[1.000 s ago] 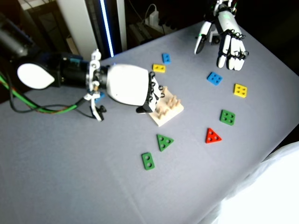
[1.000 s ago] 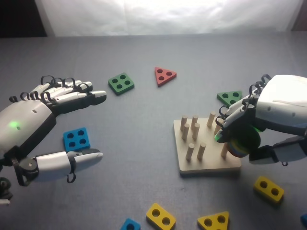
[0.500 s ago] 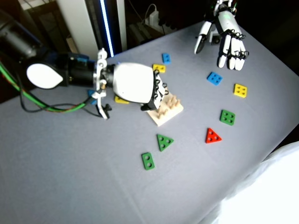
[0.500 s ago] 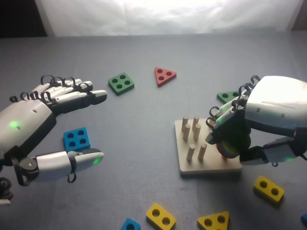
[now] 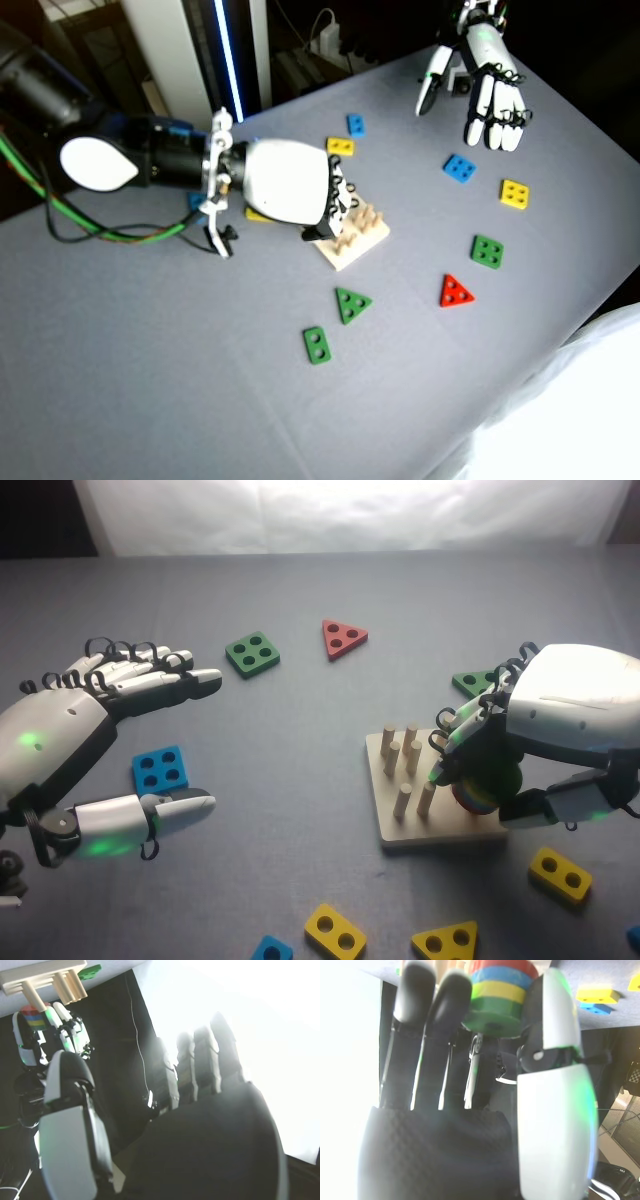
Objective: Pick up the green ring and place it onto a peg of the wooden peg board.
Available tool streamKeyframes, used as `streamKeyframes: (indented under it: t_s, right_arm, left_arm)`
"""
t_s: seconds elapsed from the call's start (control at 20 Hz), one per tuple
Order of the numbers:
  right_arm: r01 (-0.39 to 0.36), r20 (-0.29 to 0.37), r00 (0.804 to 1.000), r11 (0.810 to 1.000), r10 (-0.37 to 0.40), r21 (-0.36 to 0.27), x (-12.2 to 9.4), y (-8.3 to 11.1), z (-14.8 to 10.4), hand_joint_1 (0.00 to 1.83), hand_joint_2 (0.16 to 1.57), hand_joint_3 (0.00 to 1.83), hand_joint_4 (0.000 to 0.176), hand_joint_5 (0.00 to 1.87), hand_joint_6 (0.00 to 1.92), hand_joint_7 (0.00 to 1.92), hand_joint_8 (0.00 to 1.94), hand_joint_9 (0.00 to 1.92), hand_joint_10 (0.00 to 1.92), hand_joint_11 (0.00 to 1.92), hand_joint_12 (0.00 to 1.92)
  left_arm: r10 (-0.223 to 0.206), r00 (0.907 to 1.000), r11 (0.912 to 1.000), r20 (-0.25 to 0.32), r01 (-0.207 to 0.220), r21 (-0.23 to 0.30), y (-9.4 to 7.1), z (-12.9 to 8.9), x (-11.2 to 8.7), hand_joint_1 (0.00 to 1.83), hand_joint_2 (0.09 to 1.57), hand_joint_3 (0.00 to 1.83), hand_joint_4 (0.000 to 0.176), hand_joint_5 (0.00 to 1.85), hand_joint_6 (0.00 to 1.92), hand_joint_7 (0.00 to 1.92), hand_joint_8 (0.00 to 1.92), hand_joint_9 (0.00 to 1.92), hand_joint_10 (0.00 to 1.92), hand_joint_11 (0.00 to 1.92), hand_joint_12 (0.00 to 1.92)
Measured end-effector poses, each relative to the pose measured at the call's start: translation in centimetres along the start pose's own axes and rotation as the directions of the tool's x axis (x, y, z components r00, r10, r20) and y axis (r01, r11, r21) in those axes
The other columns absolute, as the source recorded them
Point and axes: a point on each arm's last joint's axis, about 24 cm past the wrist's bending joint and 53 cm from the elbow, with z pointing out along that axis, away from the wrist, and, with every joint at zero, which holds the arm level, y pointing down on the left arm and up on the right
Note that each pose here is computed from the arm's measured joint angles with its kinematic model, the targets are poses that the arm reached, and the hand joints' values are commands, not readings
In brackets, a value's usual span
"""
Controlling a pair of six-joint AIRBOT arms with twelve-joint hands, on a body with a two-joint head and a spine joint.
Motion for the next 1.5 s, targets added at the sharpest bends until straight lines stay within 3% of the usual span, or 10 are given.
streamKeyframes:
  t_s: [0.05, 0.1, 0.3, 0.85, 1.0, 1.1, 1.25, 1.3, 1.45, 1.5]
  right_arm:
    - [-0.003, 0.000, 1.000, 1.000, 0.003, 0.000, 0.0, 0.0, 0.0, 1.23, 1.19, 0.00, 0.000, 0.89, 0.89, 0.80, 1.50, 0.80, 1.48, 0.82, 1.66]
    - [-0.002, -0.005, 1.000, 1.000, 0.002, 0.005, 0.2, -0.1, 0.1, 1.24, 1.03, 0.00, 0.000, 0.76, 0.18, 0.62, 0.46, 0.70, 0.69, 0.56, 1.13]
    - [0.003, -0.014, 1.000, 1.000, -0.003, 0.010, 0.5, -0.2, 0.1, 1.14, 1.01, 0.00, 0.000, 0.71, 0.00, 0.57, 0.02, 0.55, 0.21, 0.26, 0.96]
    - [-0.032, 0.038, 0.999, 0.999, 0.033, -0.025, -0.9, 1.0, -0.3, 1.06, 1.01, 0.00, 0.043, 0.70, 0.00, 0.58, 0.00, 0.67, 0.08, 0.24, 1.28]
    - [-0.071, 0.144, 0.987, 0.996, 0.077, -0.044, -3.7, 1.4, -1.8, 1.04, 1.02, 0.00, 0.013, 0.72, 0.00, 0.64, 0.01, 0.65, 0.06, 0.17, 1.13]
    - [-0.110, 0.270, 0.955, 0.993, 0.120, -0.053, -6.8, 0.9, -3.9, 0.78, 1.11, 0.00, 0.000, 0.68, 0.00, 0.65, 0.00, 0.60, 0.01, 0.14, 1.01]
    - [-0.156, 0.448, 0.874, 0.982, 0.187, -0.107, -10.9, 0.7, -7.3, 0.69, 1.22, 0.00, 0.000, 0.62, 0.00, 0.66, 0.00, 0.62, 0.00, 0.31, 0.65]
    - [-0.154, 0.515, 0.832, 0.977, 0.207, -0.145, -12.3, 1.2, -8.6, 0.70, 1.26, 0.01, 0.000, 0.55, 0.00, 0.60, 0.00, 0.59, 0.00, 0.34, 0.61]
    - [-0.091, 0.635, 0.738, 0.966, 0.228, -0.242, -14.9, 3.4, -11.7, 0.47, 1.35, 0.00, 0.000, 0.43, 0.00, 0.62, 0.00, 0.70, 0.00, 0.48, 0.42]
    - [-0.055, 0.668, 0.709, 0.962, 0.227, -0.268, -15.8, 4.3, -12.9, 0.44, 1.36, 0.00, 0.000, 0.38, 0.00, 0.62, 0.00, 0.71, 0.00, 0.62, 0.19]
  left_arm:
    - [0.000, 1.0000, 1.0000, 0.000, 0.000, 0.001, 0.0, 0.0, 0.0, 0.78, 1.02, 0.00, 0.072, 0.45, 0.00, 0.28, 0.00, 0.21, 0.00, 0.00, 0.61]
    - [-0.001, 1.0000, 1.0000, 0.000, 0.001, 0.001, 0.0, 0.0, 0.0, 0.78, 1.02, 0.00, 0.072, 0.46, 0.00, 0.28, 0.00, 0.21, 0.00, 0.00, 0.61]
    - [-0.001, 1.0000, 1.0000, 0.001, 0.001, 0.003, -0.1, 0.0, 0.0, 0.78, 1.02, 0.00, 0.086, 0.45, 0.00, 0.27, 0.00, 0.20, 0.00, 0.00, 0.56]
    - [-0.004, 1.0000, 1.0000, 0.009, 0.004, 0.009, -0.2, -0.1, -0.2, 0.85, 1.00, 0.00, 0.075, 0.46, 0.00, 0.29, 0.00, 0.21, 0.00, 0.00, 0.59]
    - [-0.005, 0.9999, 0.9999, 0.014, 0.005, 0.013, -0.2, -0.1, -0.3, 0.85, 1.00, 0.00, 0.031, 0.51, 0.01, 0.34, 0.01, 0.25, 0.01, 0.00, 0.67]
    - [-0.019, 0.9993, 0.9995, 0.032, 0.018, 0.027, -0.7, -0.2, -0.6, 0.85, 1.01, 0.00, 0.042, 0.39, 0.00, 0.23, 0.00, 0.19, 0.00, 0.00, 0.69]
    - [-0.039, 0.9957, 0.9952, 0.084, 0.031, 0.093, -2.4, -0.5, -1.6, 0.79, 1.04, 0.01, 0.068, 0.29, 0.00, 0.16, 0.00, 0.09, 0.00, 0.00, 0.26]
    - [-0.045, 0.9924, 0.9919, 0.115, 0.031, 0.123, -3.1, -0.6, -2.4, 0.78, 1.05, 0.01, 0.029, 0.26, 0.00, 0.16, 0.01, 0.10, 0.01, 0.00, 0.25]
    - [-0.062, 0.9754, 0.9778, 0.212, 0.017, 0.209, -5.2, -1.5, -5.0, 0.78, 1.05, 0.00, 0.000, 0.30, 0.00, 0.32, 0.00, 0.29, 0.01, 0.00, 0.83]
    - [-0.077, 0.9673, 0.9709, 0.242, 0.018, 0.239, -5.9, -1.7, -5.9, 0.56, 1.18, 0.03, 0.000, 0.24, 0.00, 0.38, 0.01, 0.42, 0.04, 0.00, 1.13]
